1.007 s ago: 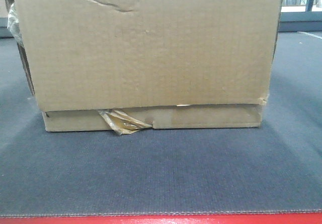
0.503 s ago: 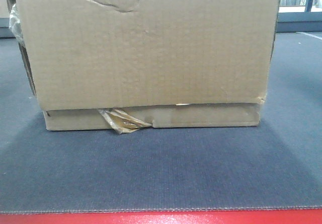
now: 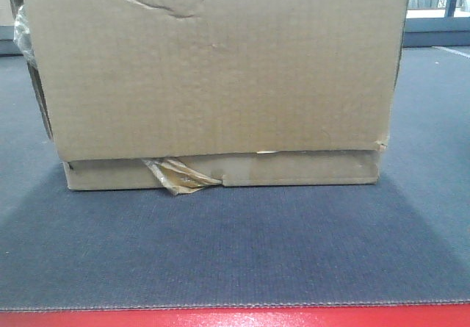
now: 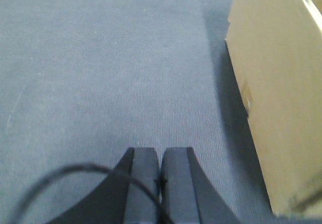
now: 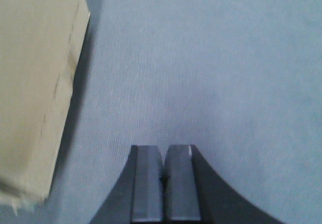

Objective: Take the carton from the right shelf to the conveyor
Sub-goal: 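Open both grippers and release the carton walls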

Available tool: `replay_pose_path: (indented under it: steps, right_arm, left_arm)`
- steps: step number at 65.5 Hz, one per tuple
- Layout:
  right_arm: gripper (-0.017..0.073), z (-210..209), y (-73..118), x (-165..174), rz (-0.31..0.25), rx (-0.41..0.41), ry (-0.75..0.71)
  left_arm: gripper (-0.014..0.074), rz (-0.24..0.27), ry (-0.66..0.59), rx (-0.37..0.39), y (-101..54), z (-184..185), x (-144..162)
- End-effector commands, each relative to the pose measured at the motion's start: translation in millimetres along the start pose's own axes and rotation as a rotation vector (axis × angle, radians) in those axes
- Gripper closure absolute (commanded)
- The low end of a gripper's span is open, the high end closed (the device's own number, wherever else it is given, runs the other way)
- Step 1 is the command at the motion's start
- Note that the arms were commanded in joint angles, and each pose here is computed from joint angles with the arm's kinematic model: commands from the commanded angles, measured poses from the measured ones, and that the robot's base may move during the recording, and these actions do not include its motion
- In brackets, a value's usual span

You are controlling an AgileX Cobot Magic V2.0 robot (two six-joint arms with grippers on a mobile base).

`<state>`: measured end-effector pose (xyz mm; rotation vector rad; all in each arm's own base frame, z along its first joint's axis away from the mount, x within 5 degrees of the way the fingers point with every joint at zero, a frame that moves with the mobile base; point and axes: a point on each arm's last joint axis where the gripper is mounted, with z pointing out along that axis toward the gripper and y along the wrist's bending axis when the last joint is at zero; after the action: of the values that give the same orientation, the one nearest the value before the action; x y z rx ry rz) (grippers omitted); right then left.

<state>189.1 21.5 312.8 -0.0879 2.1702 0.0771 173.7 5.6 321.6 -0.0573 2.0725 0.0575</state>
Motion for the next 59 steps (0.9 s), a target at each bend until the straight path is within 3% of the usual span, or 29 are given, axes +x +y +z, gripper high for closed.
replay_pose_path:
  steps: [1,15,33,59]
  right_arm:
    - [0.0627,-12.7,-1.8,21.2,-0.005,0.003,-0.108]
    - [0.0627,-44.3,-2.8,58.5,-0.005,-0.003,-0.260]
    - [0.0627,-95.8,-3.3,71.4,-0.004,-0.009,-0.518]
    - [0.0627,-107.6,-3.4,73.0,-0.003,-0.012,-0.593]
  left_arm:
    - [0.0591,-0.003,-0.100,0.017,0.0,-14.2,18.3]
    - [0.0591,-0.019,-0.254,0.026,2.7,-53.5,50.7]
    - [0.0591,-0.033,-0.509,0.032,6.2,-104.4,59.2]
    - [0.0591,-0.035,-0.544,0.032,6.8,-111.6,61.2]
